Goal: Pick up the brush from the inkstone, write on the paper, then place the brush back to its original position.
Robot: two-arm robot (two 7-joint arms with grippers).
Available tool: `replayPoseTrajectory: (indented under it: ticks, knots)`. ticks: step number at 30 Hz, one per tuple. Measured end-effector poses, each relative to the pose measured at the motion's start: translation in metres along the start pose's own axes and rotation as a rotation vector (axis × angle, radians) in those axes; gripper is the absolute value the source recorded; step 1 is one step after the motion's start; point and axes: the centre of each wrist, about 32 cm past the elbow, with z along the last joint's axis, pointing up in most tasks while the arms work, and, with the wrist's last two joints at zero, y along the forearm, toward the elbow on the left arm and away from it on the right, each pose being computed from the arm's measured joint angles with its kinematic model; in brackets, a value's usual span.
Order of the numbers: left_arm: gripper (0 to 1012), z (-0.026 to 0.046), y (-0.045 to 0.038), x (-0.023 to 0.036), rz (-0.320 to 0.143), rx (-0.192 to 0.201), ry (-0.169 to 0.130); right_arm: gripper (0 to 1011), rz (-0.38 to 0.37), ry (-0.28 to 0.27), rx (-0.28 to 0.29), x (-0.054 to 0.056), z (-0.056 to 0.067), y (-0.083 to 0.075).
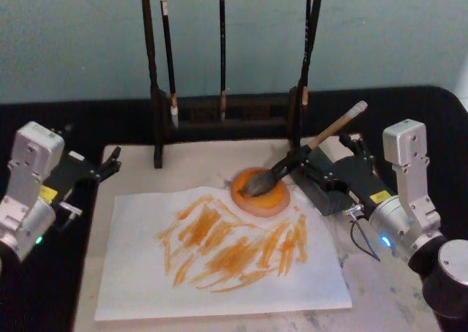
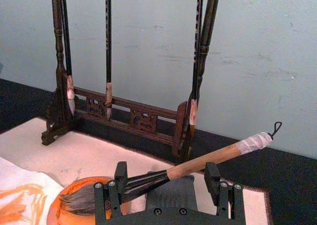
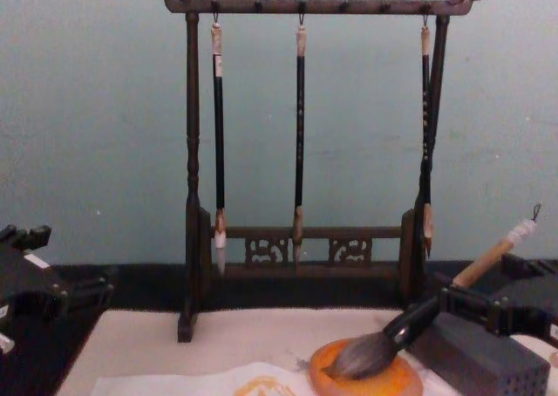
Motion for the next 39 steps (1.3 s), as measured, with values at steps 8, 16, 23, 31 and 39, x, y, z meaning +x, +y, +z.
replayPoseTrajectory:
  ticks: [8,16,23,31,39]
  knots:
    - [1001,0.0000,0.0000,0.0000,0.000,0.000,0.000,1000,0.000,0.000,0.000,0.0000,0.0000,0.0000]
    - [1001,0.0000,0.0000,0.0000,0.000,0.000,0.000,1000,0.000,0.000,0.000,0.0000,0.0000,0.0000]
    - [1001,0.0000,0.0000,0.0000,0.000,0.000,0.000,1000,0.000,0.000,0.000,0.0000,0.0000,0.0000]
    - [1001,0.0000,0.0000,0.0000,0.000,0.000,0.000,1000,0.000,0.000,0.000,0.0000,0.0000,0.0000]
    - [1001,0.0000,0.0000,0.0000,0.000,0.000,0.000,1000,0.000,0.000,0.000,0.0000,0.0000,0.0000]
